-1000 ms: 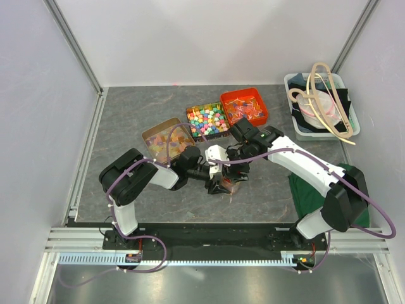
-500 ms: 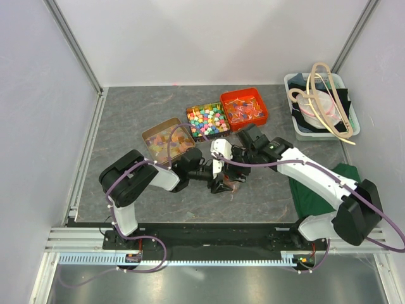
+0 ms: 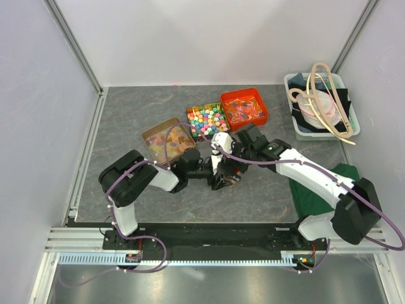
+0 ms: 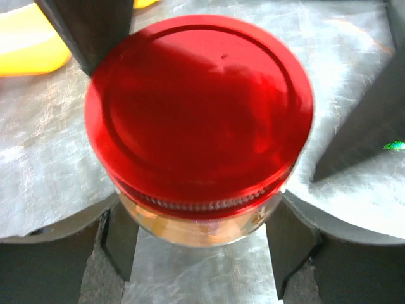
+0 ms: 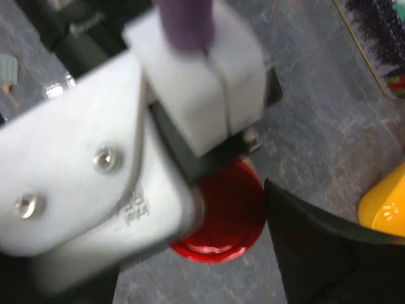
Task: Pack the candies
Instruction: Screw the bottle lid onto the packing bottle.
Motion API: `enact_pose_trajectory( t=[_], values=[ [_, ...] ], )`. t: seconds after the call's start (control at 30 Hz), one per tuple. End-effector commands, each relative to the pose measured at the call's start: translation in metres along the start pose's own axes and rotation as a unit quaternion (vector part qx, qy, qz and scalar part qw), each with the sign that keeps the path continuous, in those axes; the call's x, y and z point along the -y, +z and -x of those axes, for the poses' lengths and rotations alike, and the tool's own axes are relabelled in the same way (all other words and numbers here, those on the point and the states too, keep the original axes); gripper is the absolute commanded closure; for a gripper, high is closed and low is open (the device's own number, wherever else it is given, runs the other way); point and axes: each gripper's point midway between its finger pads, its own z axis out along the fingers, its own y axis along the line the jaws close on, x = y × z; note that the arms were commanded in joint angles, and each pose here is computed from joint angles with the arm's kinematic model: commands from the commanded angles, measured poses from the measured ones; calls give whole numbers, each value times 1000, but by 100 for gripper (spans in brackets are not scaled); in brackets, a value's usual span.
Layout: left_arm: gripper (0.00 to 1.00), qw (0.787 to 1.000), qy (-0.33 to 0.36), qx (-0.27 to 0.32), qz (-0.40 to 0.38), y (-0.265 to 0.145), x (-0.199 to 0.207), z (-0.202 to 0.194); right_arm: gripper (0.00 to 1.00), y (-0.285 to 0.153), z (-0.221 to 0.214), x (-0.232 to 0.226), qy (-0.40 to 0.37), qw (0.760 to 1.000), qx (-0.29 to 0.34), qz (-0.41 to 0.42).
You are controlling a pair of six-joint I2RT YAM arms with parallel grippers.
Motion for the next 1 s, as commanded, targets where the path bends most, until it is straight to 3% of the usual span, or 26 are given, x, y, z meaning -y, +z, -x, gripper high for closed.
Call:
enact_pose_trajectory(
  t=[0.0,0.37,0.47,0.67,0.97],
  values=[
    [98,997,16,-62,45,7,-4,-30,3,19,18,-12,2,999,28,25],
    [98,998,35,-54,-11,8,14,-31,2,-28,29,-15,-148,986,46,66],
    [98,995,37,-58,-79,7,35,-35,2,-37,21,-14,-177,979,35,89],
    [98,973,13,-33,-229,-3,76,-28,2,-36,-9,-10,-247,961,-7,126],
    [98,939,-20,-10,-342,-18,106,-20,2,-43,-27,-41,-266,946,26,184]
  ],
)
